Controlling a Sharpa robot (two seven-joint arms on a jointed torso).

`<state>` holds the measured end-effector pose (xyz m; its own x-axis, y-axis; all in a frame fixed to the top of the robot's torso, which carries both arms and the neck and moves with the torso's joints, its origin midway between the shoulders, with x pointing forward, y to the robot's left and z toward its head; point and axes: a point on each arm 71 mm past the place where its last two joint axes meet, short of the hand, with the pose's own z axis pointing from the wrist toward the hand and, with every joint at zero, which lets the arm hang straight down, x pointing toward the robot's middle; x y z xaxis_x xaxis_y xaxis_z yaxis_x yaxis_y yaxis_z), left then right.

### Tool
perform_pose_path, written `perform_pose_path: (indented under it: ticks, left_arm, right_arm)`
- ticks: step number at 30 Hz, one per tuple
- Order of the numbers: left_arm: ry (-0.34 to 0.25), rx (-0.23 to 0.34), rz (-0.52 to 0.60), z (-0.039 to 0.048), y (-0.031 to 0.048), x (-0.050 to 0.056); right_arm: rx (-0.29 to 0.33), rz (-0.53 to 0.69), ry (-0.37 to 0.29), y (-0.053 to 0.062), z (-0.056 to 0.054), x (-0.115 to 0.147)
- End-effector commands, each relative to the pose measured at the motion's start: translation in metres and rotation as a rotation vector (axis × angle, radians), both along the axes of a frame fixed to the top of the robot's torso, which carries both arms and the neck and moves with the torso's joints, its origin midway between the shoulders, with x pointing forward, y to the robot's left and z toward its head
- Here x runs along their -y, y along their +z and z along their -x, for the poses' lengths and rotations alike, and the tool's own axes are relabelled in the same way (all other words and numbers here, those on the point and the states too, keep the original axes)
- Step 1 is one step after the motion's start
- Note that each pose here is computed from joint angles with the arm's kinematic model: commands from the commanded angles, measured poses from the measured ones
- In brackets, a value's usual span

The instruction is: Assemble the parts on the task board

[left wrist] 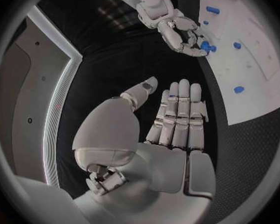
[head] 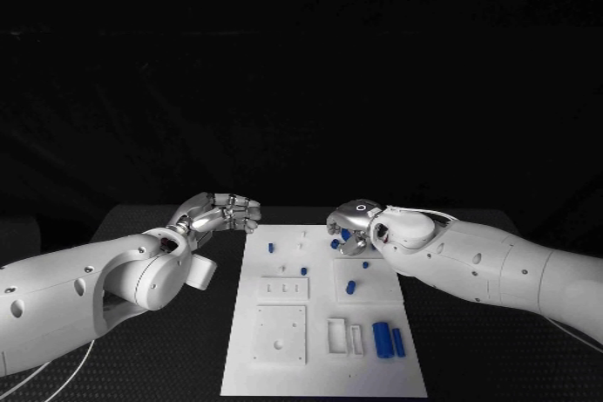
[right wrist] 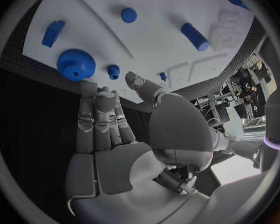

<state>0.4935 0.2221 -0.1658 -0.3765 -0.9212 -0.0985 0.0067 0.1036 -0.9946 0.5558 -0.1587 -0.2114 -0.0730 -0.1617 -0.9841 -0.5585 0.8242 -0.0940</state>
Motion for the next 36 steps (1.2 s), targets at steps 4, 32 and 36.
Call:
perform_pose_path:
  ticks: [4, 32, 36]
  left_arm:
    - [-0.022, 0.006, 0.019, 0.0000, 0.0016, 0.0055]
    - [-0.030, 0.001, 0.019, -0.0012, 0.0009, 0.0066]
    - [-0.032, 0.000, 0.019, -0.0010, 0.0008, 0.0065]
  right_arm:
    - [0.012, 0.023, 0.008, -0.0011, 0.0004, -0.0042]
    - [0.035, 0.057, 0.000, -0.0028, -0.0006, -0.0061]
    - [0.066, 0.059, -0.009, -0.0010, -0.0009, -0.0065]
